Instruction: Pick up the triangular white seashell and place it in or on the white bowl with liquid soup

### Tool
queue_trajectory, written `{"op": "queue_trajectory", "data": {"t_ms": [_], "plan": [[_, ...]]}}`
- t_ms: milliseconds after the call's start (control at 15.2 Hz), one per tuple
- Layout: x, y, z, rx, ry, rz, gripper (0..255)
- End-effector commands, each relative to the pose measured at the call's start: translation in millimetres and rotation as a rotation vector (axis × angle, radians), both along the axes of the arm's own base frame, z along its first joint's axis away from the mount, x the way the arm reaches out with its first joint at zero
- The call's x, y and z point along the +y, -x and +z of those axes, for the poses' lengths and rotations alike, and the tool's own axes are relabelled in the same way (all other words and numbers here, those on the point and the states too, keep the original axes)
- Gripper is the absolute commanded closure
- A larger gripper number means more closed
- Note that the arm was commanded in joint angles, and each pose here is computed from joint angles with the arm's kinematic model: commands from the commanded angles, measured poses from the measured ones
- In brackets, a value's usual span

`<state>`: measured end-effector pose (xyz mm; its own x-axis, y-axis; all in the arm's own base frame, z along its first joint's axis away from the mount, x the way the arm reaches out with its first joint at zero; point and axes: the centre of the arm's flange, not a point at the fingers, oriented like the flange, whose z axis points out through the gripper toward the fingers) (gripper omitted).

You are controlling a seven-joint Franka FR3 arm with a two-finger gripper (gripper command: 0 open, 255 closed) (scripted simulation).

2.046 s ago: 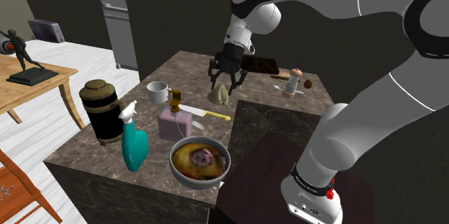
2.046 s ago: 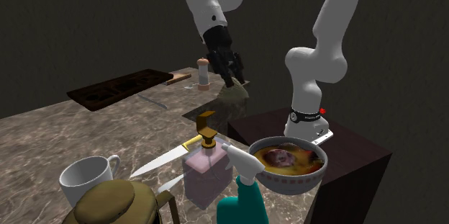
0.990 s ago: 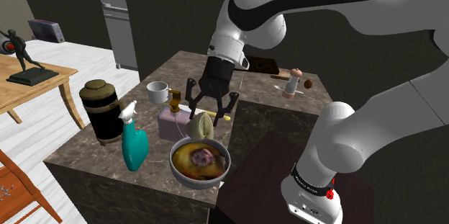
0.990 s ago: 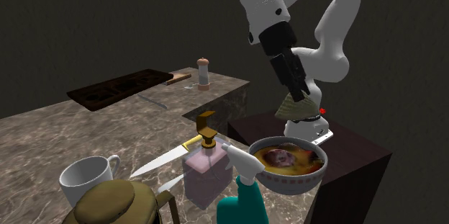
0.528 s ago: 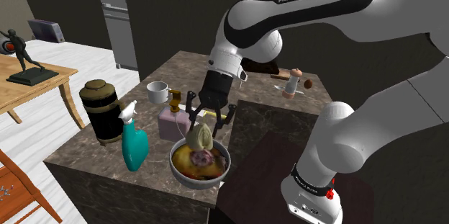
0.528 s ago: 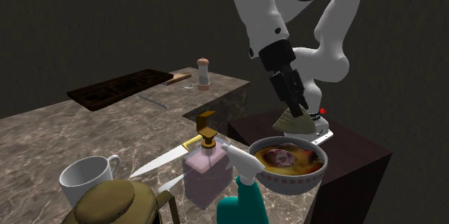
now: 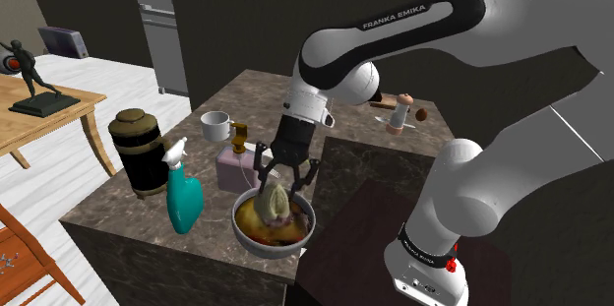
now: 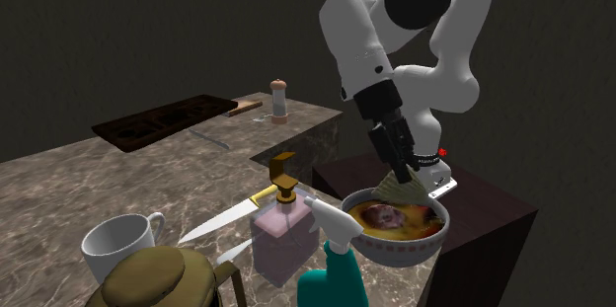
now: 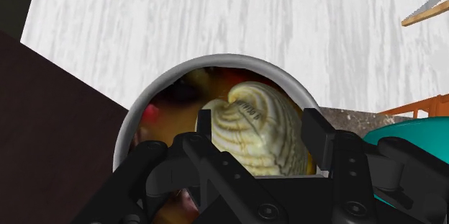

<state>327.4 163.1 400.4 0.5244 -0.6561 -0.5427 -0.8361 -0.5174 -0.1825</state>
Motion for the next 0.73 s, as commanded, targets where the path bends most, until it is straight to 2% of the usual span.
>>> {"op": "queue_trajectory", "data": {"t_ms": [0,594,660], "plan": [[-0.4,0.0,-9.7,-0.001,0.0,0.0,255],[-0.4,0.0,-13.9,-0.001,0.0,0.0,255],[-0.4,0.0,-13.9,-0.001,0.0,0.0,0]]}}
